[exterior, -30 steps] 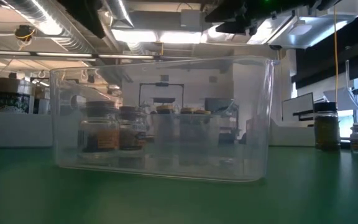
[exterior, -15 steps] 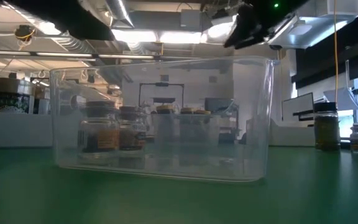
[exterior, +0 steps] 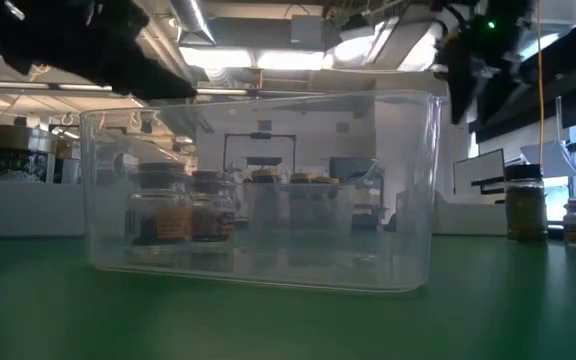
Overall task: Sort spices by type
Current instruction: Put the black spice bottle into the right white bin
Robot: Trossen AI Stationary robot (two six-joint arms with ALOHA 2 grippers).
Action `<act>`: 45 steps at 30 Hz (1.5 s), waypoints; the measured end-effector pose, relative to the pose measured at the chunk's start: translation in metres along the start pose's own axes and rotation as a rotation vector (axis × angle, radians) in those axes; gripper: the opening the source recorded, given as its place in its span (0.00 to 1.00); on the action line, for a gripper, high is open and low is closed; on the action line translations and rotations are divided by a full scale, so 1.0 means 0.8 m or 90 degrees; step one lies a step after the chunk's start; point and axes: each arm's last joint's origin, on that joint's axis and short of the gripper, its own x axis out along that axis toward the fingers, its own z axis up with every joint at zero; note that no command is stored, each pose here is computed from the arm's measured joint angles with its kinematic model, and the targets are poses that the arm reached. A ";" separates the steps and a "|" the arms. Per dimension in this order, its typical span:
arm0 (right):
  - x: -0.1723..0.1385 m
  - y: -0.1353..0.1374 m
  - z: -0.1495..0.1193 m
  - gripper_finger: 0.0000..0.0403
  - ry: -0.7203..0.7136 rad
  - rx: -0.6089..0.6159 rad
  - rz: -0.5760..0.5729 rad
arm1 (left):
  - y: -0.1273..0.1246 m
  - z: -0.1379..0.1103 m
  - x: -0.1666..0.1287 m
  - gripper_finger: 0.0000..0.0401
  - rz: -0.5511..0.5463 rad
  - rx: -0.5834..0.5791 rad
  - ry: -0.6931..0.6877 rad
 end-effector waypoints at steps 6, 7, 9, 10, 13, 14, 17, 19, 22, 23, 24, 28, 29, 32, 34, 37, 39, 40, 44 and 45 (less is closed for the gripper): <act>0.019 -0.008 -0.024 0.87 0.089 0.086 -0.055 | 0.018 0.000 0.000 0.71 0.053 -0.027 -0.043; 0.024 -0.008 -0.028 0.87 0.100 0.096 -0.058 | 0.018 0.000 0.000 0.71 0.055 -0.030 -0.047; 0.033 -0.009 -0.036 0.87 0.119 0.108 -0.068 | 0.018 0.000 0.000 0.71 0.053 -0.030 -0.046; 0.039 -0.009 -0.040 0.87 0.131 0.109 -0.074 | 0.018 0.000 0.000 0.71 0.052 -0.029 -0.046; 0.051 -0.010 -0.050 0.87 0.150 0.109 -0.091 | 0.018 0.000 0.000 0.71 0.052 -0.028 -0.046; 0.054 -0.009 -0.051 0.87 0.154 0.111 -0.086 | 0.018 0.000 0.000 0.71 0.052 -0.027 -0.046; 0.063 -0.005 -0.056 0.87 0.171 0.116 -0.066 | 0.018 0.001 0.000 0.71 0.053 -0.018 -0.048; 0.069 -0.003 -0.057 0.87 0.168 0.119 -0.057 | 0.018 0.001 0.000 0.71 0.054 -0.013 -0.048; 0.082 -0.005 -0.061 0.87 0.197 0.131 -0.064 | 0.018 0.001 0.000 0.71 0.054 -0.011 -0.048; 0.086 -0.006 -0.062 0.87 0.210 0.136 -0.065 | 0.018 0.001 0.000 0.71 0.054 -0.010 -0.048; 0.090 -0.007 -0.063 0.87 0.220 0.140 -0.069 | 0.018 0.001 0.000 0.71 0.054 -0.005 -0.048; 0.099 -0.010 -0.064 0.86 0.235 0.133 -0.084 | 0.018 0.001 0.000 0.71 0.055 0.005 -0.049; 0.100 -0.009 -0.063 0.85 0.234 0.134 -0.083 | 0.018 0.001 0.000 0.71 0.055 0.005 -0.049; 0.101 -0.007 -0.061 0.78 0.223 0.138 -0.069 | 0.018 0.001 0.000 0.71 0.055 0.004 -0.049; 0.102 -0.006 -0.060 0.73 0.219 0.140 -0.064 | 0.018 0.001 0.000 0.71 0.055 0.004 -0.049; 0.102 -0.006 -0.060 0.63 0.213 0.140 -0.066 | 0.018 0.001 0.000 0.71 0.055 0.007 -0.049; 0.102 -0.005 -0.059 0.57 0.214 0.140 -0.063 | 0.018 0.001 0.000 0.71 0.056 0.006 -0.049; 0.102 -0.005 -0.060 0.54 0.217 0.140 -0.061 | 0.018 0.001 0.000 0.71 0.055 0.005 -0.049; 0.102 -0.004 -0.059 0.53 0.215 0.123 -0.054 | 0.018 0.001 0.000 0.71 0.055 0.005 -0.047; 0.101 -0.004 -0.058 0.53 0.212 0.122 -0.050 | 0.018 0.001 0.000 0.71 0.055 0.005 -0.047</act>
